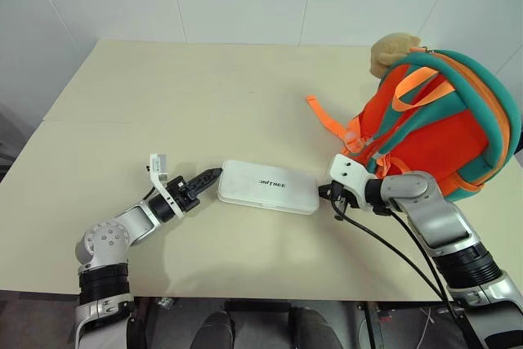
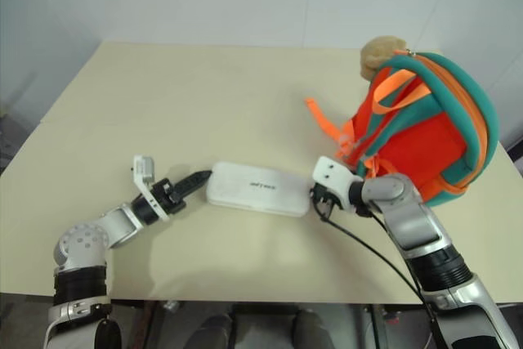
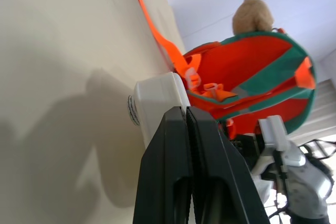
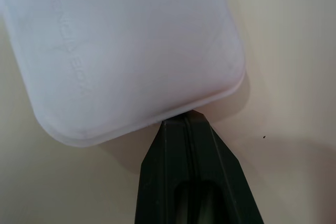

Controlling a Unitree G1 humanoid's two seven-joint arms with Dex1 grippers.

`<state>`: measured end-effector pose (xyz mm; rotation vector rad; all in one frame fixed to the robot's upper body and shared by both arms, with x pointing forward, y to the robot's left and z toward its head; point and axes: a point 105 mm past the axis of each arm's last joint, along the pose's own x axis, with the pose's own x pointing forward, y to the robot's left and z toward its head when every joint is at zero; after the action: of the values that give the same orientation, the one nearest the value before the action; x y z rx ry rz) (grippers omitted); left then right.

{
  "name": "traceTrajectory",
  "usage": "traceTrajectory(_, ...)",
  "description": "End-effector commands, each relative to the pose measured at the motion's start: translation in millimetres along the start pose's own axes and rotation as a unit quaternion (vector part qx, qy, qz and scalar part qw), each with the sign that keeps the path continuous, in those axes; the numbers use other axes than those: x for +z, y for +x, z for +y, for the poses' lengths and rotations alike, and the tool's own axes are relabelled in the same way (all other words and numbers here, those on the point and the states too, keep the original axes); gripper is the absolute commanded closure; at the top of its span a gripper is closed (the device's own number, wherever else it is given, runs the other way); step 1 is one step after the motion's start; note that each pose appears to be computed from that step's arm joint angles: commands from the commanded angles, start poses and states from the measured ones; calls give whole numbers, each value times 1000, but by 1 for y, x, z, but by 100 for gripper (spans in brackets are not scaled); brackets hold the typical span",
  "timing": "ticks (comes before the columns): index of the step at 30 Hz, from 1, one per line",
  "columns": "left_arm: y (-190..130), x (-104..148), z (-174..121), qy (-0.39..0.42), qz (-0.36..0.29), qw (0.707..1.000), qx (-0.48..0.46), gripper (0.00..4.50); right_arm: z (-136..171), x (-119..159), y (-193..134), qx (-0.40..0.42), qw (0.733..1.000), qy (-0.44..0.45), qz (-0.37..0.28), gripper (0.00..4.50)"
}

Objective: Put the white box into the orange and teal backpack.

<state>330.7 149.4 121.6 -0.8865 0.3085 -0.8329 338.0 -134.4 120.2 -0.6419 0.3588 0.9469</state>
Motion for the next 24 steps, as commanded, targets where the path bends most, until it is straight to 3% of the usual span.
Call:
traceTrajectory(1, 22, -31, -7, 3, 61, 998, -25, 427, 17, 40, 2, 33, 996, -48, -71, 438)
traceTrajectory(3, 22, -28, -4, 7, 52, 998, -16, 388, 16, 41, 2, 33, 996, -48, -71, 438)
traceTrajectory(15, -4, -17, -4, 18, 67, 997, 23, 18, 15, 40, 2, 32, 996, -46, -73, 438)
traceTrajectory(21, -33, -24, -1, 22, 163, 983, 77, 18, 15, 40, 1, 31, 996, -46, -74, 438)
traceTrajectory(24, -39, -11, 2, -2, 150, 985, 89, 18, 14, 40, 1, 32, 996, -46, -75, 438)
